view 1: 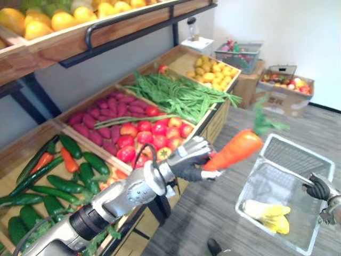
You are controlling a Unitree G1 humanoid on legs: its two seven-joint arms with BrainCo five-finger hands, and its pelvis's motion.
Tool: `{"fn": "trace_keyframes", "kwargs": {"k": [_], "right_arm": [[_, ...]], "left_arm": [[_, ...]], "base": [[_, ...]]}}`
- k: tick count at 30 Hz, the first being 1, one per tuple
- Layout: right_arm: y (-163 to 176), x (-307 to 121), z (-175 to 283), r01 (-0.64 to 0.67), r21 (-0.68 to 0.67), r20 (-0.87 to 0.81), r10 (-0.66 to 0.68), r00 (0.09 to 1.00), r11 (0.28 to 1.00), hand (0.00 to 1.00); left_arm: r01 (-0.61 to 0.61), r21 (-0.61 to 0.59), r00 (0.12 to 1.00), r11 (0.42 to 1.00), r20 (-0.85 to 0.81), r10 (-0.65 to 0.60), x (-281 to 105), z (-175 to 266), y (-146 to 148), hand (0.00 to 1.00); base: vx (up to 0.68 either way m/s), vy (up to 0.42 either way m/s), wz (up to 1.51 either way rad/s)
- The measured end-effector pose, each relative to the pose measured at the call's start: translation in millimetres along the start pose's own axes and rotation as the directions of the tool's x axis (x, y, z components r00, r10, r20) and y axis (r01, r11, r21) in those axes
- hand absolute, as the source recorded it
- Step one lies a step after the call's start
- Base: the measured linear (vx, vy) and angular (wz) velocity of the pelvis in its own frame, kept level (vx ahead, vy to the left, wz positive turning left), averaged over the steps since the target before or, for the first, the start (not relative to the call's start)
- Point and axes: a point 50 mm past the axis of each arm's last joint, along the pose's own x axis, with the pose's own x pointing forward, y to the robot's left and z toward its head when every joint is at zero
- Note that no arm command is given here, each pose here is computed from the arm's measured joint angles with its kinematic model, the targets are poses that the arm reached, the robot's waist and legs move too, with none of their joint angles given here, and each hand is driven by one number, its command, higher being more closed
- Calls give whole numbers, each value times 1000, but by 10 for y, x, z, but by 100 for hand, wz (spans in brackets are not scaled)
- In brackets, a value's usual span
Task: Pick vegetable in the basket
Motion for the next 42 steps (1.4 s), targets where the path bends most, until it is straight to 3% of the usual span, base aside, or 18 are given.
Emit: {"fn": "trace_keyframes", "kwargs": {"k": [7,14,25,42], "right_arm": [[-29,143,273,-76,-90,129,87,988,993,100],[-268,290,452,-31,-148,187,58,981,989,100],[-564,486,914,29,-138,324,18,946,990,100],[-432,319,1707,-3,-216,598,135,790,976,100]], "left_arm": [[174,-129,983,976,75,-165,49,122,-341,100],[254,-191,964,948,130,-232,120,194,-547,100],[304,-190,952,934,108,-288,196,106,-751,100],[329,-120,942,937,108,-317,390,169,-946,100]], "base": [[-56,-2,-27],[-32,17,-16],[0,16,-12],[-6,4,-2]]}}
